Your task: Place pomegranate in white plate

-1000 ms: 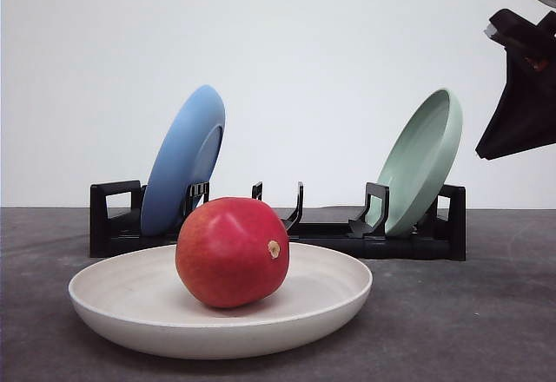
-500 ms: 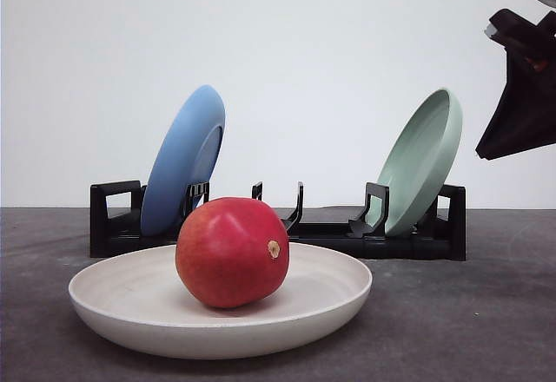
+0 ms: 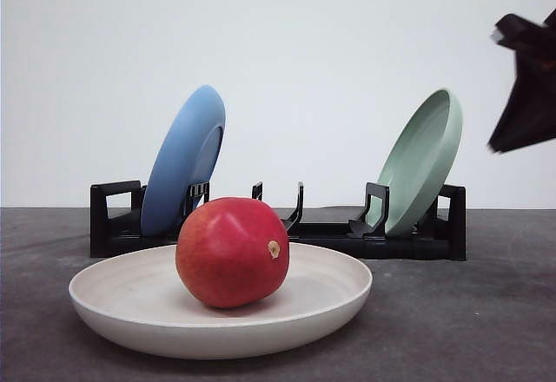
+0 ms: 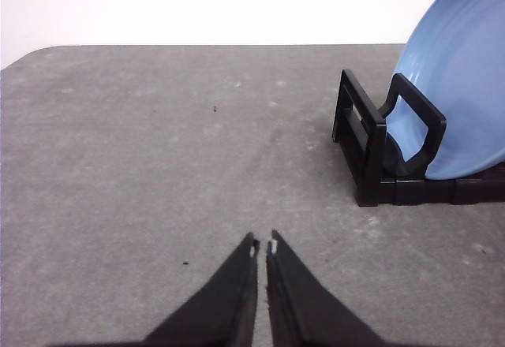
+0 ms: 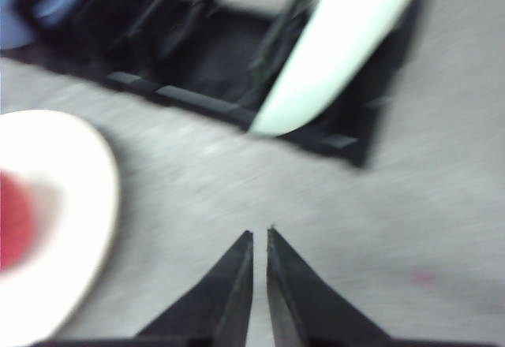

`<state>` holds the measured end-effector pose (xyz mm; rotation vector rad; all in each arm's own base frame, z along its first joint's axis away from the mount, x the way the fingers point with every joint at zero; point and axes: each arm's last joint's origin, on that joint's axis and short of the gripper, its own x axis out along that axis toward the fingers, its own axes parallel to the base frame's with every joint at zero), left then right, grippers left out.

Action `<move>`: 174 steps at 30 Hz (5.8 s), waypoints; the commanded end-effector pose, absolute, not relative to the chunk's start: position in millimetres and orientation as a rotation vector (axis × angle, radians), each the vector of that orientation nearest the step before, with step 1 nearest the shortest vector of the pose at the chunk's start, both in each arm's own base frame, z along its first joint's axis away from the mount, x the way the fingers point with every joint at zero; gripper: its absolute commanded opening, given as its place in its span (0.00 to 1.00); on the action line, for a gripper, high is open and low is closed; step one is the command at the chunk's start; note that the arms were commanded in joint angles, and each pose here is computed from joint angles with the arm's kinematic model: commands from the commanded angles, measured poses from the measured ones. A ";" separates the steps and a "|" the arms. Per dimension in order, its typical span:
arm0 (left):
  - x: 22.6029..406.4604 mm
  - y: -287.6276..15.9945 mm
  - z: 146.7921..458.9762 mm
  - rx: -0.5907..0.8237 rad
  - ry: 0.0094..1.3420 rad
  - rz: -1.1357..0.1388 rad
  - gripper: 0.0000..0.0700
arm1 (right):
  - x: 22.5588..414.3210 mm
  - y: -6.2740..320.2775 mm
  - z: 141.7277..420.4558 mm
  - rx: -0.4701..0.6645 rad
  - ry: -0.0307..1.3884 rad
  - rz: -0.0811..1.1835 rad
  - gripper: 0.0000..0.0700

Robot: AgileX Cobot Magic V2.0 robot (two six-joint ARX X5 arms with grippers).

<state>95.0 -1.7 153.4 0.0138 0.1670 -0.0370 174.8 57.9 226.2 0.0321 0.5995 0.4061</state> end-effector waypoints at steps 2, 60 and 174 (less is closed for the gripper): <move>95.7 -1.8 149.3 0.028 0.178 -0.040 0.00 | 165.5 50.5 230.0 -0.017 0.528 0.329 0.04; 95.6 -1.8 149.3 0.028 0.178 -0.040 0.00 | 96.9 0.2 157.4 0.033 0.091 0.001 0.04; 95.7 -1.8 149.4 0.028 0.178 -0.040 0.00 | 96.9 0.2 157.3 0.033 0.091 0.001 0.04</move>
